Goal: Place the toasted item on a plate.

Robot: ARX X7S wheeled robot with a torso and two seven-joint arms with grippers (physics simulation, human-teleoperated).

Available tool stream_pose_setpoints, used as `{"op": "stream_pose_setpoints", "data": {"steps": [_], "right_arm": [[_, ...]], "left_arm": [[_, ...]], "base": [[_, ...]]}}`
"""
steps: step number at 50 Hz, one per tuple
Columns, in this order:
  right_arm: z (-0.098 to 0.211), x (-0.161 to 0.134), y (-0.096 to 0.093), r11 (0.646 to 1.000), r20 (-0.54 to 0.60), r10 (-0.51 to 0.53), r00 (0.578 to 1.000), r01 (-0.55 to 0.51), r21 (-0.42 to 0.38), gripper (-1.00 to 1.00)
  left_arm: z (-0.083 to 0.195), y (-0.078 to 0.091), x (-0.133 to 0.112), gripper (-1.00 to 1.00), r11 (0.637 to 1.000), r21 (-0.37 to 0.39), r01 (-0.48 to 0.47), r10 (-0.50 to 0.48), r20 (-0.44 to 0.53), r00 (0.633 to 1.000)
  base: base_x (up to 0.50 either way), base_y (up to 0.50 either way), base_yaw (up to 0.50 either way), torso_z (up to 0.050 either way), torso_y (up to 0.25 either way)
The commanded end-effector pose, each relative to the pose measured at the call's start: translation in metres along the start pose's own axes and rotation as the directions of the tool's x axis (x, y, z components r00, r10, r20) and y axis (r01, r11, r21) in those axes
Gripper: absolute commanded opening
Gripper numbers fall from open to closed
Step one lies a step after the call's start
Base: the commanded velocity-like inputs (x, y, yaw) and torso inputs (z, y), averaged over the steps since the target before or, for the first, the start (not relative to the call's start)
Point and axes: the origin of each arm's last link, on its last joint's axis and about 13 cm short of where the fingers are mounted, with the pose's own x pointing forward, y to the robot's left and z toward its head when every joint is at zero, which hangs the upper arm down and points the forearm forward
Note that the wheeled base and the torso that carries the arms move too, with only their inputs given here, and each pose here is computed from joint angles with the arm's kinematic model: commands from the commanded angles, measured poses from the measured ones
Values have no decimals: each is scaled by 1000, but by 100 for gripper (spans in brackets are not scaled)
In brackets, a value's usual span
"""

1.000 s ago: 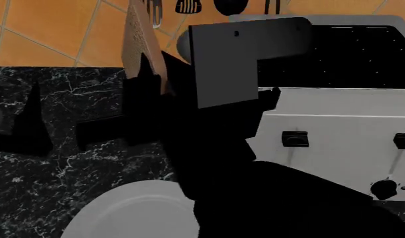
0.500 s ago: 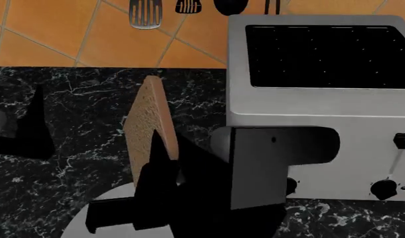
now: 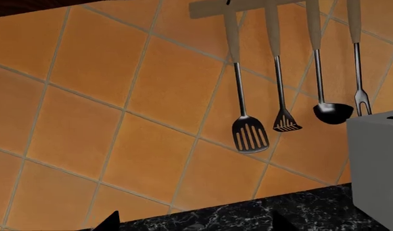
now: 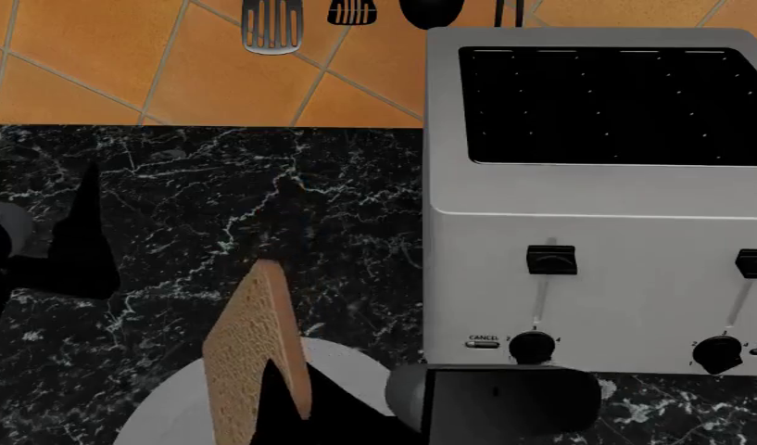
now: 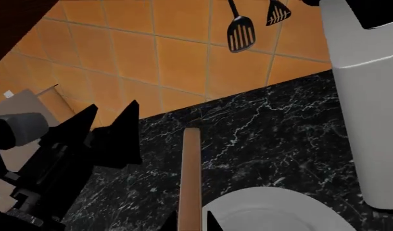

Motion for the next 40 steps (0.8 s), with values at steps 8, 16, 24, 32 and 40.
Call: {"op": "stream_pose_setpoints", "data": {"steps": [8, 16, 24, 32, 40], "right_arm": [[-14, 7, 3, 996, -43, 50, 998, -46, 77, -100], [-22, 10, -1, 997, -67, 37, 997, -33, 63, -100], [-24, 16, -3, 998, -77, 29, 997, -24, 60, -100], [-30, 16, -4, 998, -92, 29, 995, -23, 65, -100], [-33, 13, -6, 998, -100, 9, 995, -4, 57, -100]], "left_arm": [[-2, 0, 0, 100, 1000, 0, 1, -1, -4, 1000], [-3, 1, -2, 100, 1000, -1, 0, 0, -3, 1000], [-1, 1, -2, 100, 1000, -2, -1, 1, 1, 1000], [-4, 1, -1, 100, 1000, -2, -2, 2, -1, 1000], [-3, 1, -4, 100, 1000, -4, -3, 3, 0, 1000]], "base": [[0, 0, 0, 0, 0], [0, 0, 0, 0, 0], [0, 0, 0, 0, 0], [0, 0, 0, 0, 0], [0, 0, 0, 0, 0]]}}
